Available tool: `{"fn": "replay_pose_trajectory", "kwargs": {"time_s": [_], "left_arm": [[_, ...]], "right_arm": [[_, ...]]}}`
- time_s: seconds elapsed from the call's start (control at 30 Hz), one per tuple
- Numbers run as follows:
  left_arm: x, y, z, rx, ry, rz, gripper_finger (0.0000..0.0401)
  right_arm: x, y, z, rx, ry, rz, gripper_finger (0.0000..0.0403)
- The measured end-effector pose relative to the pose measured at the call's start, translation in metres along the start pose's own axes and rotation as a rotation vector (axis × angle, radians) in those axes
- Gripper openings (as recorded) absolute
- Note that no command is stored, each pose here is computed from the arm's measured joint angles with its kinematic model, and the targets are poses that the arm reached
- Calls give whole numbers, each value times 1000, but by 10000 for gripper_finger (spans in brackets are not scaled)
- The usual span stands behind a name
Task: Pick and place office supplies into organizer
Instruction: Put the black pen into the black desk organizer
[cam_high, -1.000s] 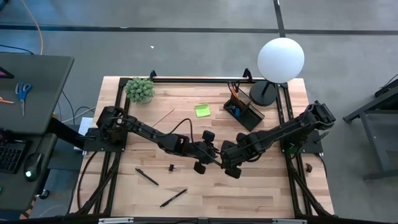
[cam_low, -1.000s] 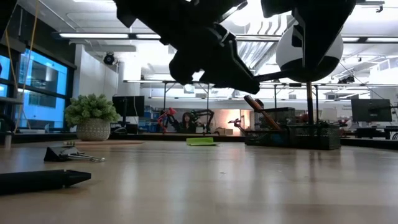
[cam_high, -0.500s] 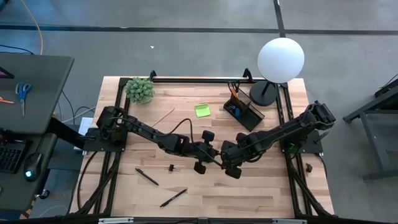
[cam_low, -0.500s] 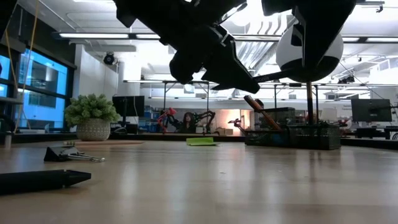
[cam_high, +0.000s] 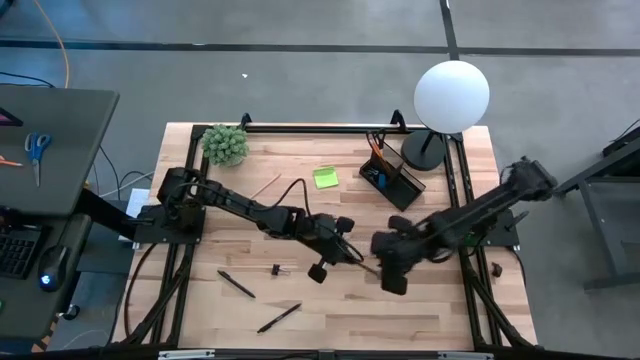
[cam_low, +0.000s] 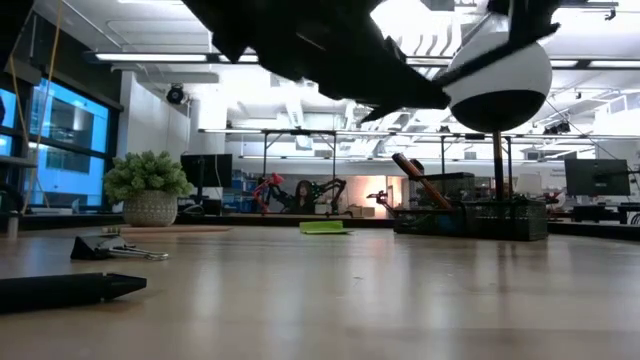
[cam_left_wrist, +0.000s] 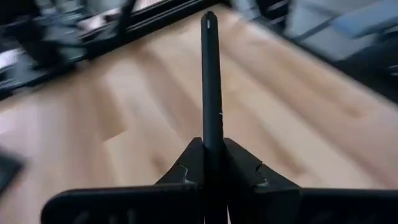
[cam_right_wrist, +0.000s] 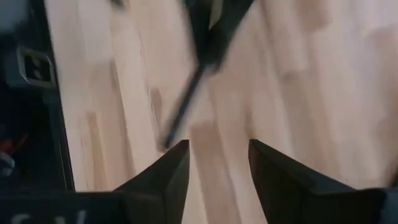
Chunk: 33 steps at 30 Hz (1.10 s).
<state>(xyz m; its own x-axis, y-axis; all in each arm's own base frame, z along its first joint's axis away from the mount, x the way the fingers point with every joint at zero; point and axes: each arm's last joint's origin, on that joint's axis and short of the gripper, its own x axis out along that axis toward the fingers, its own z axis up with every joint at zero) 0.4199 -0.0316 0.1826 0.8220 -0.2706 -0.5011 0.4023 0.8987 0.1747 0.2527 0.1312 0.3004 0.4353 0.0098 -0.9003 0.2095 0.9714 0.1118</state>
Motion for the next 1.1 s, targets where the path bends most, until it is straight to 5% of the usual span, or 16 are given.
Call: {"fn": "replay_pose_trajectory", "kwargs": {"time_s": [0.1,0.27,0.63,0.9,1.1], "left_arm": [[-3,8,-1,-22,-66,-104,9],[-11,21,-17,-66,-257,-130,9],[-57,31,-35,-145,-761,-184,9],[-58,19,-30,-120,-806,-191,9],[-58,12,-24,-100,-852,-184,9]], "right_arm": [[-33,1,-11,-36,-178,-39,159],[-61,12,-31,-100,-443,-166,160],[-34,41,-21,-297,-636,-442,160],[-33,44,24,-351,-722,-201,160],[-26,37,39,-392,-714,-151,160]]}}
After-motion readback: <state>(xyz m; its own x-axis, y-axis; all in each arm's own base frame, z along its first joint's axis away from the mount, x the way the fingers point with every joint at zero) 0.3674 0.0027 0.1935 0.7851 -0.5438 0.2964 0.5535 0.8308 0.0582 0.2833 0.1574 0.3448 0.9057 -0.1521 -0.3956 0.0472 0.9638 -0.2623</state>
